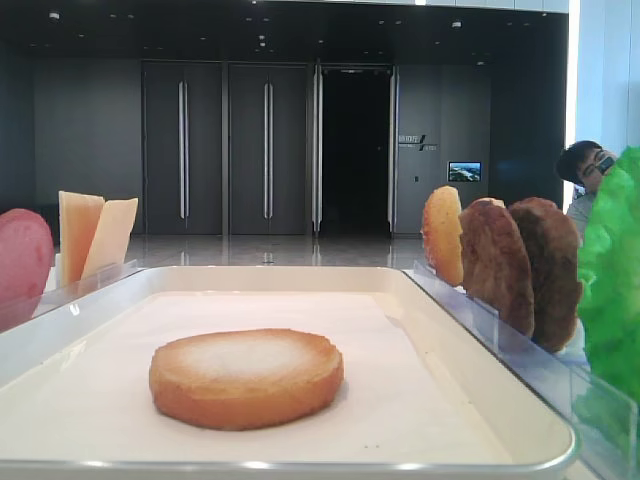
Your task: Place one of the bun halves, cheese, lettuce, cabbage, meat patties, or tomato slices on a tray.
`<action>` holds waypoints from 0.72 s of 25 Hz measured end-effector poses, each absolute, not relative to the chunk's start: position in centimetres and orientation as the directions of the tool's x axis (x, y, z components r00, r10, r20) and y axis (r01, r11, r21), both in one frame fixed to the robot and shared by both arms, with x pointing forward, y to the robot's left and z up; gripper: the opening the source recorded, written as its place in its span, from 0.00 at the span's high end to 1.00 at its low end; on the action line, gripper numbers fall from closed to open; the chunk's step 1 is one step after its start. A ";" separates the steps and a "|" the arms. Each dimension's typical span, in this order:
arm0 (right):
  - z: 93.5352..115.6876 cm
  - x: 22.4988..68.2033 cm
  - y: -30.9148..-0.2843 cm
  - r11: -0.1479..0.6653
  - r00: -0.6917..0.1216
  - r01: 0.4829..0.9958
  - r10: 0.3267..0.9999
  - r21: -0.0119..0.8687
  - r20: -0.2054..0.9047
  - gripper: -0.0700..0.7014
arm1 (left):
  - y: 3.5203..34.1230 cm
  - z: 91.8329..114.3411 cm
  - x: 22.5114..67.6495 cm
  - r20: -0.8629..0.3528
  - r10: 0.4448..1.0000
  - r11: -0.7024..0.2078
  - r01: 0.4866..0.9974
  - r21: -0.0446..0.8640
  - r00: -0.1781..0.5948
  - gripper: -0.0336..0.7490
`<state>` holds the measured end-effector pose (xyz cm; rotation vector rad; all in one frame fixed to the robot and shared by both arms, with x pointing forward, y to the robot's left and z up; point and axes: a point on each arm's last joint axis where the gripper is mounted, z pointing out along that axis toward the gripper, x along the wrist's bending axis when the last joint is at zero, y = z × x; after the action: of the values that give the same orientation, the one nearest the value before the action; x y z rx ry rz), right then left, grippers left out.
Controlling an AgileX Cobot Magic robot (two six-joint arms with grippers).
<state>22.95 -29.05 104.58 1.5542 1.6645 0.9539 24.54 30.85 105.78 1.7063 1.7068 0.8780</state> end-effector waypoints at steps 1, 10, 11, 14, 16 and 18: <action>104.6 22.9 -29.1 0.028 -0.076 0.516 0.997 0.856 0.013 0.53 | 30.8 105.2 24.3 0.058 0.998 -0.029 0.616 0.787 -0.027 0.44; 104.6 22.9 -29.1 0.026 -0.075 0.516 0.997 0.856 0.015 0.53 | 30.8 104.2 23.1 0.048 0.999 -0.028 0.515 0.857 -0.025 0.45; 104.6 22.9 -29.1 0.026 -0.075 0.516 0.997 0.856 0.015 0.53 | 30.8 104.1 23.2 0.049 0.998 -0.030 0.518 0.855 -0.025 0.46; 104.6 22.9 -29.1 0.026 -0.075 0.516 0.997 0.856 0.015 0.53 | 30.8 104.0 23.2 0.051 0.998 -0.032 0.516 0.856 -0.023 0.49; 104.6 22.9 -29.1 0.026 -0.075 0.516 0.997 0.856 0.015 0.53 | 30.8 104.0 23.2 0.053 0.998 -0.034 0.516 0.856 -0.022 0.52; 104.6 22.9 -29.1 0.025 -0.075 0.516 0.997 0.856 0.016 0.53 | 30.8 104.0 23.3 0.053 0.998 -0.034 0.515 0.856 -0.022 0.54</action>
<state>22.95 -29.05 104.58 1.5570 1.6627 0.9554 23.25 30.80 104.01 1.6165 1.6045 0.9638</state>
